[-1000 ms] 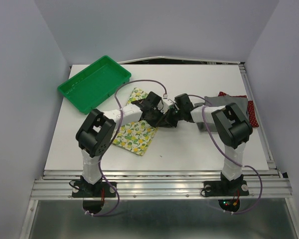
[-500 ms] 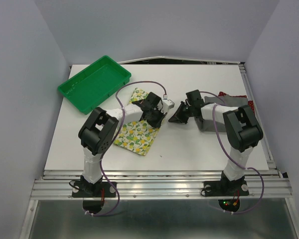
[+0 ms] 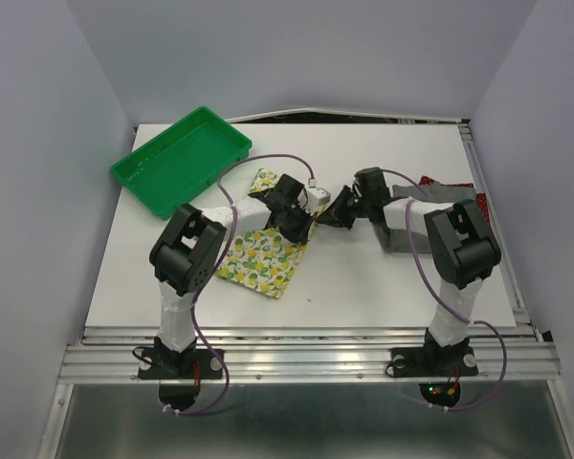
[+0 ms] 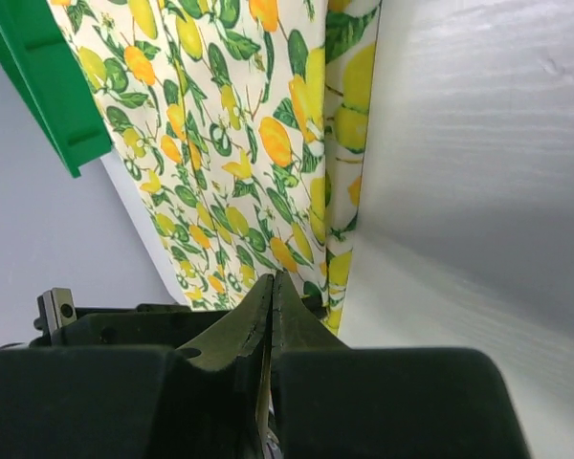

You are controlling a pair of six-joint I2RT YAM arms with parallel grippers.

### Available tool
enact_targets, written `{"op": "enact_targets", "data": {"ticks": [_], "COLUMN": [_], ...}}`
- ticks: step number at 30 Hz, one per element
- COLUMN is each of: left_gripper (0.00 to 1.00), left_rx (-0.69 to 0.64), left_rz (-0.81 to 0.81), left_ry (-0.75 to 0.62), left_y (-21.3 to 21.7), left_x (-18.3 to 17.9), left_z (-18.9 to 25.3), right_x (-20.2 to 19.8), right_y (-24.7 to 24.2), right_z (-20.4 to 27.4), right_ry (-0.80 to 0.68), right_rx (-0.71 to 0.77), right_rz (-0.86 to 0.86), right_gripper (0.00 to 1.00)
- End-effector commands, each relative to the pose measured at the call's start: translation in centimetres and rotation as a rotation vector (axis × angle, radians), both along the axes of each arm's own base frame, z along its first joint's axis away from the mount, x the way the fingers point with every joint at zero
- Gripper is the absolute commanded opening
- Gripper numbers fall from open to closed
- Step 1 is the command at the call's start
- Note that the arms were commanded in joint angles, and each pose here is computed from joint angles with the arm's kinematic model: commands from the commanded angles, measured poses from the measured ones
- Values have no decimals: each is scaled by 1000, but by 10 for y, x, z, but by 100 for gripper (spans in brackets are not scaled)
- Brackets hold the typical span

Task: Fold and stack the skirts
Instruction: Fold the skirt

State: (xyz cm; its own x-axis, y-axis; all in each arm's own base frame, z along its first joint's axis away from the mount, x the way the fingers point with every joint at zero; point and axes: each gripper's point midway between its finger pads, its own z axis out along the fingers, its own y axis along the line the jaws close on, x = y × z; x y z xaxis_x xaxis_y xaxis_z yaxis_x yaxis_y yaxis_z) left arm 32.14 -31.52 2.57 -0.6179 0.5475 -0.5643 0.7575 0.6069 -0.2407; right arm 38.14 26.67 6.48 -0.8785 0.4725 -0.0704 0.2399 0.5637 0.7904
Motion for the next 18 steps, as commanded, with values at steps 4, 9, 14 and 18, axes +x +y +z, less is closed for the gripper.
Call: {"op": "enact_targets", "data": {"ticks": [4, 9, 14, 18], "left_gripper": [2, 4, 31, 43], "left_rx": [-46, -73, -109, -60], "left_rz": [-1, -1, 32, 15], "left_ry": [16, 14, -86, -243], "left_y": [-10, -15, -13, 14], "left_x": [5, 6, 19, 21], "left_z": [3, 9, 47, 93], "right_x": [22, 12, 14, 34], "right_y": [23, 26, 10, 0], "right_z": [-1, -48, -90, -94], "right_ry": [-48, 26, 52, 9], "right_rx": [64, 9, -163, -286], "right_rz": [33, 42, 72, 84], "right_gripper": [3, 1, 1, 1]}}
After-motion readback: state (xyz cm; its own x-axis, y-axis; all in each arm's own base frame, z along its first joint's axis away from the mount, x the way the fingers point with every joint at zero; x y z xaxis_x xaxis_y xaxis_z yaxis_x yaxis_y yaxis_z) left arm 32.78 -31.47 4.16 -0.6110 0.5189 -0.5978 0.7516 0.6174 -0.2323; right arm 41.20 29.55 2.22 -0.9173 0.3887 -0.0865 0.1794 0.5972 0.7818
